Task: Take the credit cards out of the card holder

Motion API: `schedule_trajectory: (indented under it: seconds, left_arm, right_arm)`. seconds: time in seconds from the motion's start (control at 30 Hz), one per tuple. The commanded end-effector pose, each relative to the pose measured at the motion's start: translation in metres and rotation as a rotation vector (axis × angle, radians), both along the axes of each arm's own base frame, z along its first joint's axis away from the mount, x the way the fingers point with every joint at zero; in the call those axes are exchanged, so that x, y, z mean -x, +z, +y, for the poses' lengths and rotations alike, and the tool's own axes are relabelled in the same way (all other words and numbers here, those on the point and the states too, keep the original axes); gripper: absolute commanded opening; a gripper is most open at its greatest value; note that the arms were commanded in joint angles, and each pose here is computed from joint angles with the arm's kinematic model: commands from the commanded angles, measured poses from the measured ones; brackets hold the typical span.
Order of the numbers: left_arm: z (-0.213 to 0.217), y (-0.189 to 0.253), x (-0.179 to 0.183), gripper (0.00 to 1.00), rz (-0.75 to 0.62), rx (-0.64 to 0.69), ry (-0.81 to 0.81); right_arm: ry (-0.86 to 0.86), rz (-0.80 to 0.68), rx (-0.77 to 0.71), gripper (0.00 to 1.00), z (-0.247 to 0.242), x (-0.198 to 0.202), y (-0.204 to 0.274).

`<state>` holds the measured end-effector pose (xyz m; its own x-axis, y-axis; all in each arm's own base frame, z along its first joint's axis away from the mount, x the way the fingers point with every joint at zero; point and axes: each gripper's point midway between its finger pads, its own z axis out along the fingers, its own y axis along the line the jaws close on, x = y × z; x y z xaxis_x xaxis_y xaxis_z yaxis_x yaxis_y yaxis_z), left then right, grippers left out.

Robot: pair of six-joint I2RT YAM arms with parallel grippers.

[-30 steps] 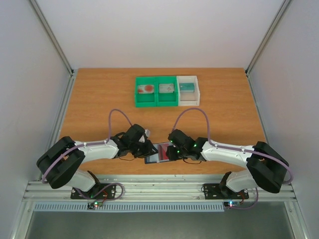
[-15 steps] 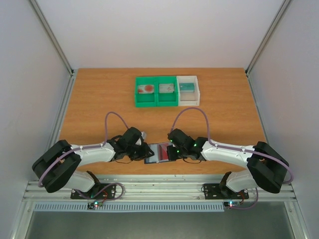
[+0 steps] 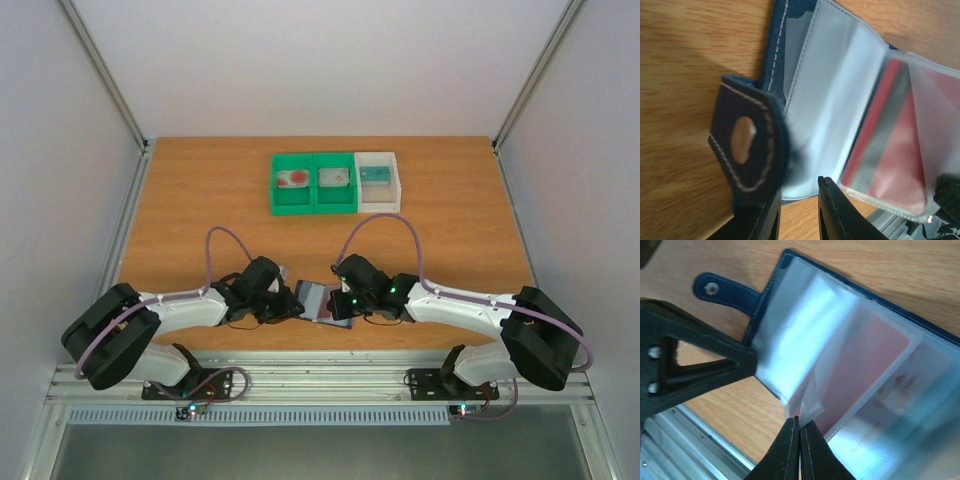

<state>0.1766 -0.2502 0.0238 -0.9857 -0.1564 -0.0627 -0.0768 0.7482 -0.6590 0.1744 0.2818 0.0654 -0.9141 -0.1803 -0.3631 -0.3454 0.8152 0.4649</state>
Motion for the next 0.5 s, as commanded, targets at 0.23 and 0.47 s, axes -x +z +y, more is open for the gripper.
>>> schedule_trajectory:
  seconds: [0.23, 0.47]
  left_arm:
    - [-0.011, -0.003, 0.001, 0.22, 0.019, 0.097, 0.010]
    - [-0.020, 0.005, 0.009, 0.22, 0.043, 0.204, 0.034]
  right_arm:
    - [0.028, -0.012, -0.125, 0.08, 0.037, -0.013, 0.028]
    - [0.045, -0.019, -0.145, 0.15, 0.052, -0.019, 0.021]
